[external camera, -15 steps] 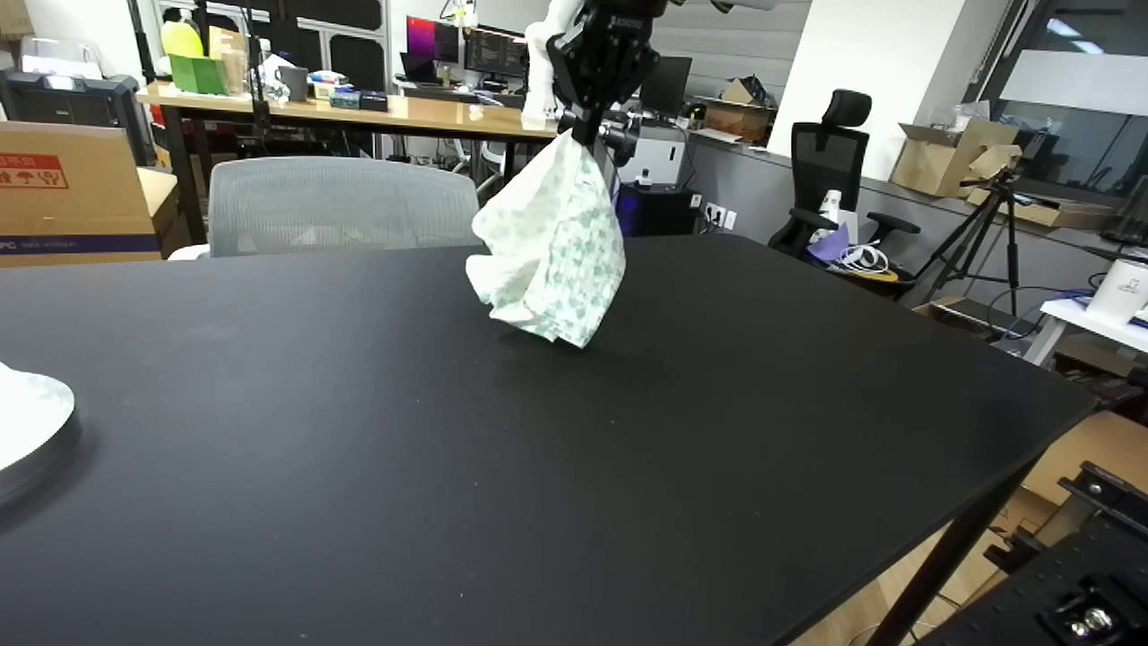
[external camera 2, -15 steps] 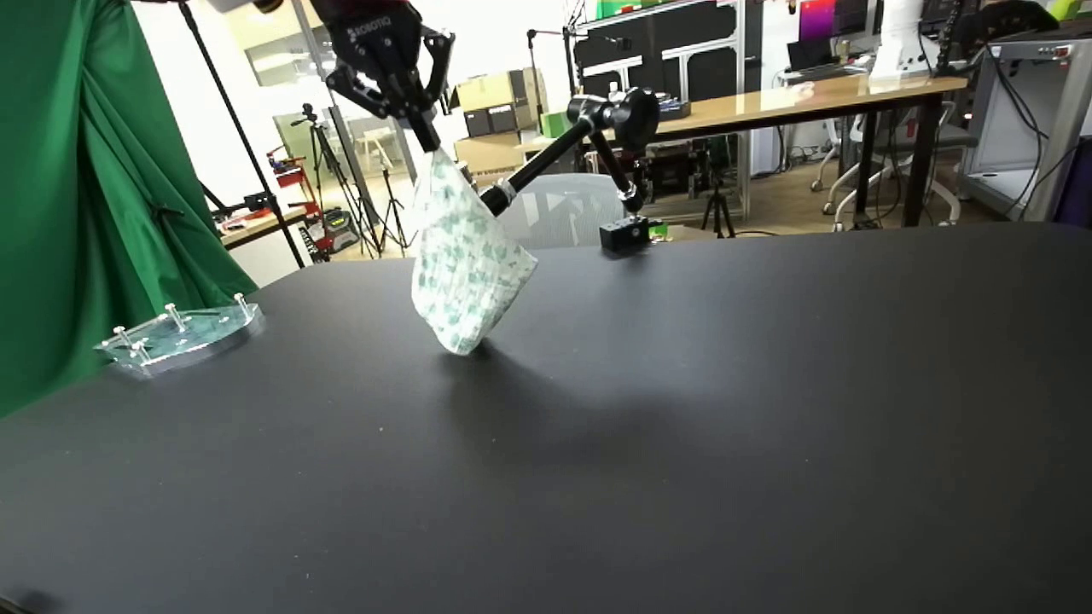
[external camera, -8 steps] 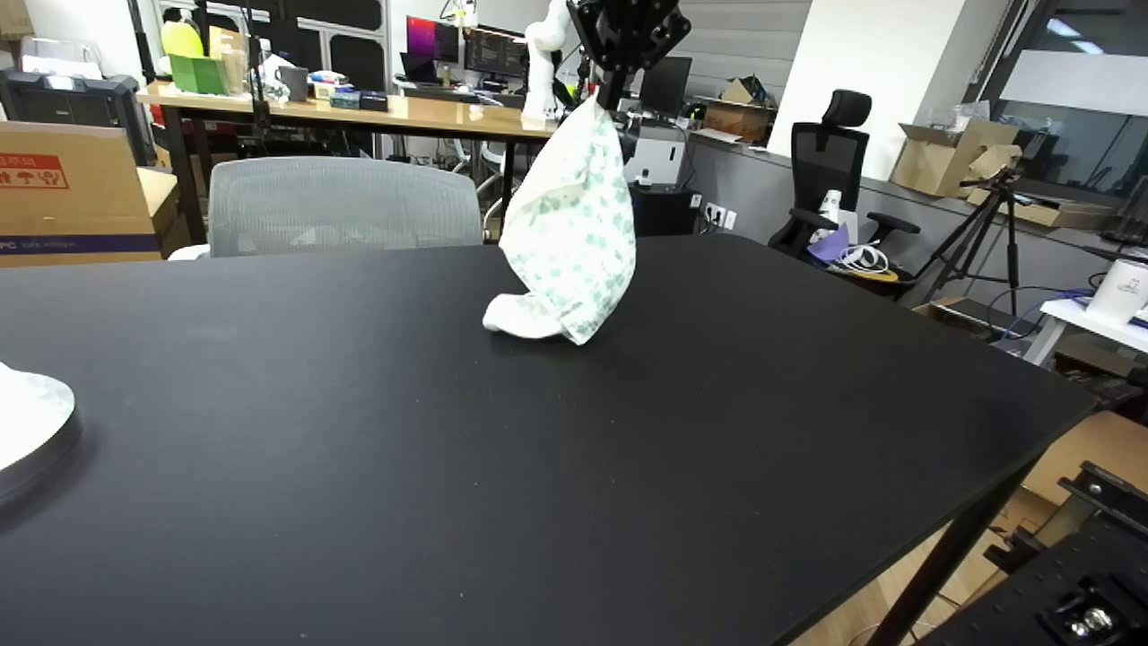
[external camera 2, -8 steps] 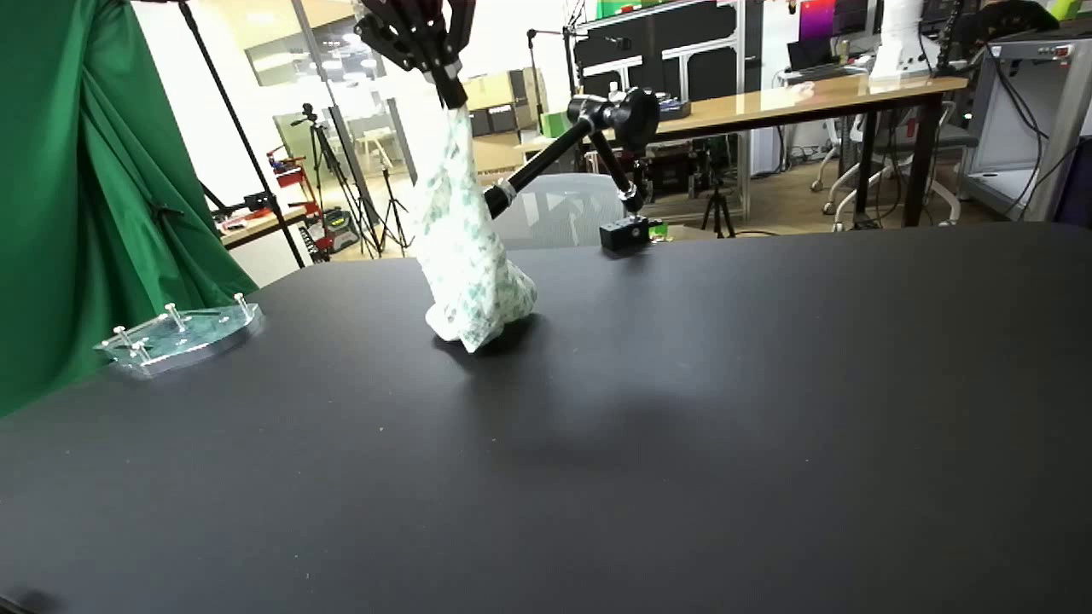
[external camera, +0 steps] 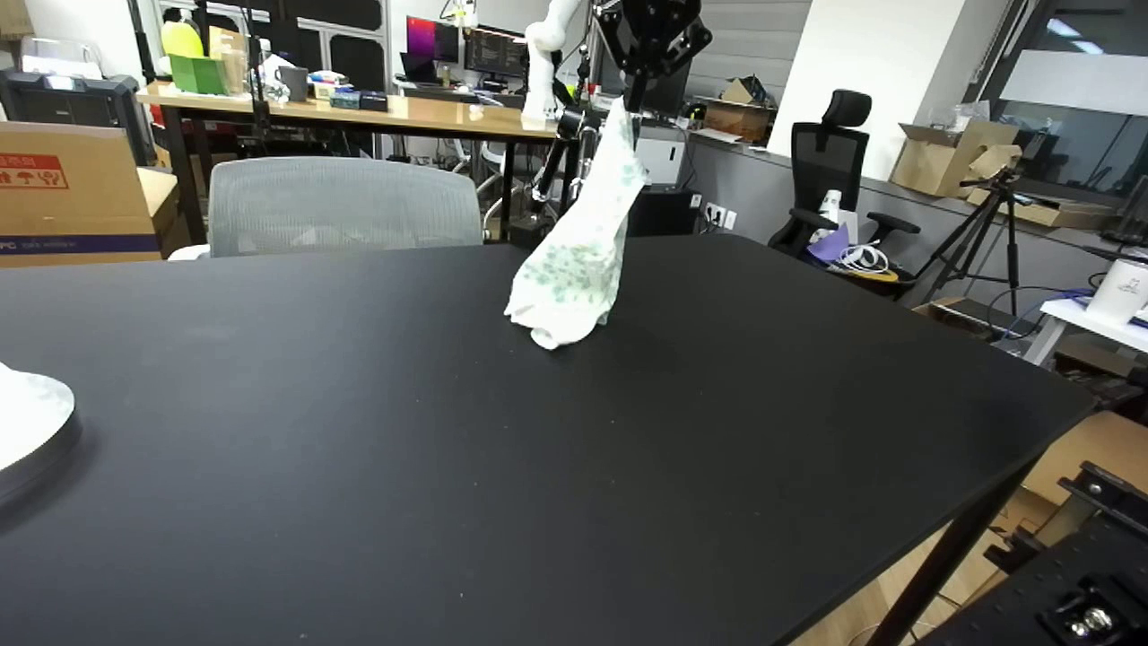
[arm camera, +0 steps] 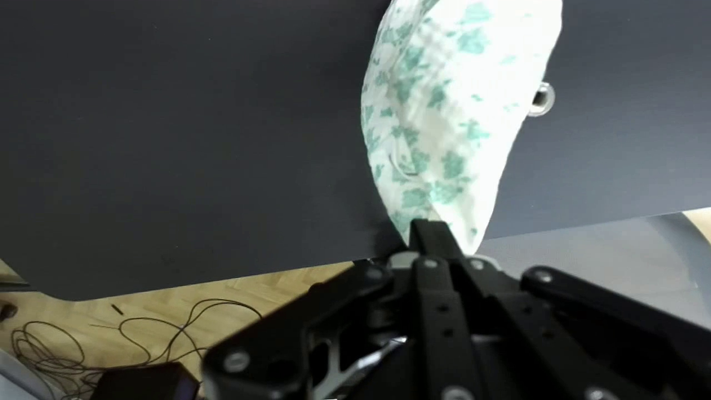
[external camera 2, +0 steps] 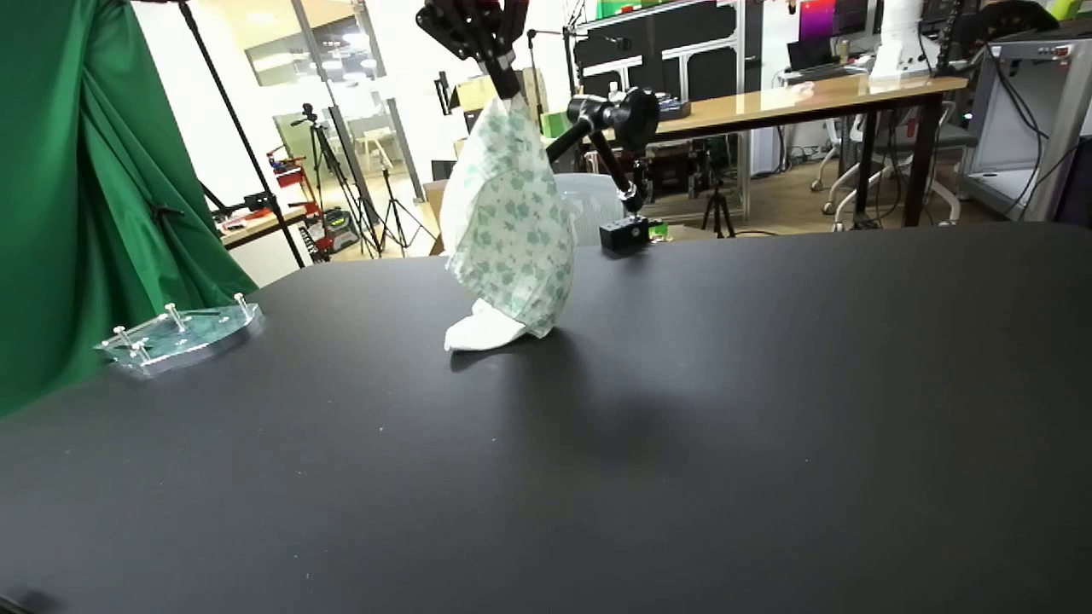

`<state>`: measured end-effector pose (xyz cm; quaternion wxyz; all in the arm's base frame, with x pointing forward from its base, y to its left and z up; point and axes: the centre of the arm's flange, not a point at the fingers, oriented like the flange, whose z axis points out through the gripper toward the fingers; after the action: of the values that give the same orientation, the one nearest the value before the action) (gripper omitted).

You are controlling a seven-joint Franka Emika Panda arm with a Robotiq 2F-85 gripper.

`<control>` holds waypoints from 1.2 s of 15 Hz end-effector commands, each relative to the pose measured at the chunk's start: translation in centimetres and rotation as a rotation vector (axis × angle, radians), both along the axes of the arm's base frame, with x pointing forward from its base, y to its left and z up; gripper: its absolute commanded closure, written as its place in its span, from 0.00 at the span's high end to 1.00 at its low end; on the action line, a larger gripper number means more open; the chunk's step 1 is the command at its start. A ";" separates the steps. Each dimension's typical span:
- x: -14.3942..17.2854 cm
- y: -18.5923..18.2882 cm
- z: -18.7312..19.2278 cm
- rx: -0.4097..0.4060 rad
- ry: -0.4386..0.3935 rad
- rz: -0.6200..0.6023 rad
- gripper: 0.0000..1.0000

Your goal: Pick up the towel from the table and put it on the tripod.

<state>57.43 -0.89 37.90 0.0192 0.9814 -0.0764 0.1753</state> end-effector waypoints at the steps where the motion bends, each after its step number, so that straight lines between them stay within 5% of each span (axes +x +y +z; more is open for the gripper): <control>1: 3.2 0.4 -0.2 0.006 0.005 -0.073 0.00; 5: 3.5 2.6 1.1 0.014 -0.011 -0.042 0.00; 13: 4.1 7.5 10.2 -0.040 -0.029 0.038 0.00; 18: 4.6 10.3 10.9 -0.044 0.008 0.075 0.00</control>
<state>60.99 7.61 48.43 0.0270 0.9822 -0.0324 0.1830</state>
